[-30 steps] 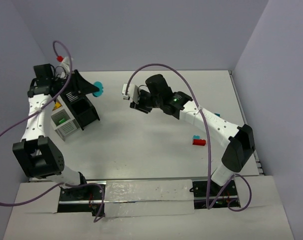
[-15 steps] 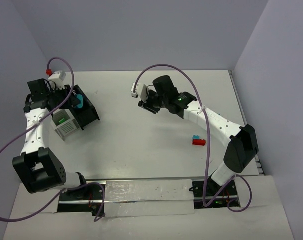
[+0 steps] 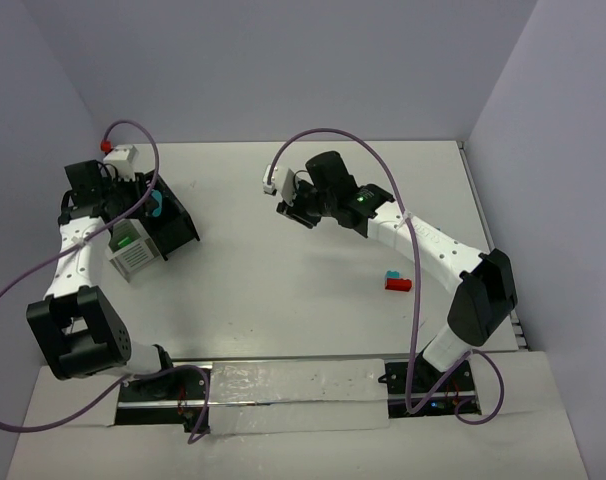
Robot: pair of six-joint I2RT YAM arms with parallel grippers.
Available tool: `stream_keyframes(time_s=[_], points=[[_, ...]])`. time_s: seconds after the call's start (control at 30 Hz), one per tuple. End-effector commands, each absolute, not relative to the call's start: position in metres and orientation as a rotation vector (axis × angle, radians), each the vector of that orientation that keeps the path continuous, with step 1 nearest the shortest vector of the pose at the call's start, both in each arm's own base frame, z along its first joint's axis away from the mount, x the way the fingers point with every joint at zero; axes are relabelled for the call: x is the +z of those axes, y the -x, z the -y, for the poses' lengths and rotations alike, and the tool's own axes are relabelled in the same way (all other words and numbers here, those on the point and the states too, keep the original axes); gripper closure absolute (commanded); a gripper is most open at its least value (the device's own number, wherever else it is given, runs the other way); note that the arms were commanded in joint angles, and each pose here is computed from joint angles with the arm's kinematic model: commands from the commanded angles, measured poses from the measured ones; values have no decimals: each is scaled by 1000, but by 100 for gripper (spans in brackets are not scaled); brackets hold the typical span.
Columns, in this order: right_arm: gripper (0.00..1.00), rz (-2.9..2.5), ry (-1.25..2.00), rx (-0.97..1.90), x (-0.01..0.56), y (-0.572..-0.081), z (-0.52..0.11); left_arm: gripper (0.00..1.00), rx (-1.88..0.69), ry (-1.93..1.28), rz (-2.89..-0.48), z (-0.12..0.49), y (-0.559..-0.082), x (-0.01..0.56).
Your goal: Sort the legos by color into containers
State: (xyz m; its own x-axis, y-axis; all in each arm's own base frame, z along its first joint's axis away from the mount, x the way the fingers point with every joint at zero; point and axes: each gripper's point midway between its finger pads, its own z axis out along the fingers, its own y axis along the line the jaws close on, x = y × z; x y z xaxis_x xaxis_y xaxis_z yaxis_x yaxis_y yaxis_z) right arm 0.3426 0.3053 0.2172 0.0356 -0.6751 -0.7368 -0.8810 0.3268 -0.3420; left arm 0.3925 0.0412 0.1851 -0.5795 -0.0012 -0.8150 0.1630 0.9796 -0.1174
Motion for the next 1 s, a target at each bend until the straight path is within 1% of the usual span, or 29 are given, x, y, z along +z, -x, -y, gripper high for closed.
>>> stream_keyframes(time_s=[0.0,0.07,0.17,0.23,0.33,0.4,0.5,0.57,0.6,0.63,0.67,0.7,0.77,0.83,0.87,0.93,0.97], points=[[100,-1667,1366,285,242,-346,-304,75,-200,-170,-2130,-37,-409,194],[100,-1668,1369,282,241,-347,-305,73,-202,-176,-2134,-34,-411,192],[100,-1665,1369,281,243,-348,-305,66,-194,-181,-2160,-32,-412,187],[100,-1661,1368,282,245,-348,-306,53,-185,-177,-2176,-34,-412,185],[100,-1658,1356,292,249,-349,-307,40,-179,-182,-2192,-35,-412,186],[100,-1657,1337,316,254,-348,-310,29,-184,-191,-2189,-33,-411,192],[100,-1665,1280,373,264,-349,-314,17,-199,-212,-2154,-29,-410,210],[100,-1680,1246,422,268,-350,-317,16,-234,-228,-2126,-23,-409,223],[100,-1696,1195,499,277,-350,-320,16,-258,-248,-2081,-17,-408,241],[100,-1684,1178,601,288,-346,-329,15,-339,-276,-2030,-3,-406,257],[100,-1709,1138,634,290,-347,-327,15,-348,-286,-2004,0,-404,267],[100,-1703,1118,734,299,-347,-330,15,-452,-334,-1946,19,-398,288],[100,-1730,1031,913,314,-345,-339,15,-689,-325,-1905,51,-387,313],[100,-1692,1011,984,325,-340,-346,15,-888,-298,-1903,73,-379,325],[100,-1639,996,1017,339,-337,-349,16,-1027,-278,-1898,88,-374,334],[100,-1583,968,1066,349,-336,-354,16,-1165,-292,-1856,104,-367,347],[100,-1571,942,1102,354,-333,-357,16,-1258,-234,-1845,111,-362,356]])
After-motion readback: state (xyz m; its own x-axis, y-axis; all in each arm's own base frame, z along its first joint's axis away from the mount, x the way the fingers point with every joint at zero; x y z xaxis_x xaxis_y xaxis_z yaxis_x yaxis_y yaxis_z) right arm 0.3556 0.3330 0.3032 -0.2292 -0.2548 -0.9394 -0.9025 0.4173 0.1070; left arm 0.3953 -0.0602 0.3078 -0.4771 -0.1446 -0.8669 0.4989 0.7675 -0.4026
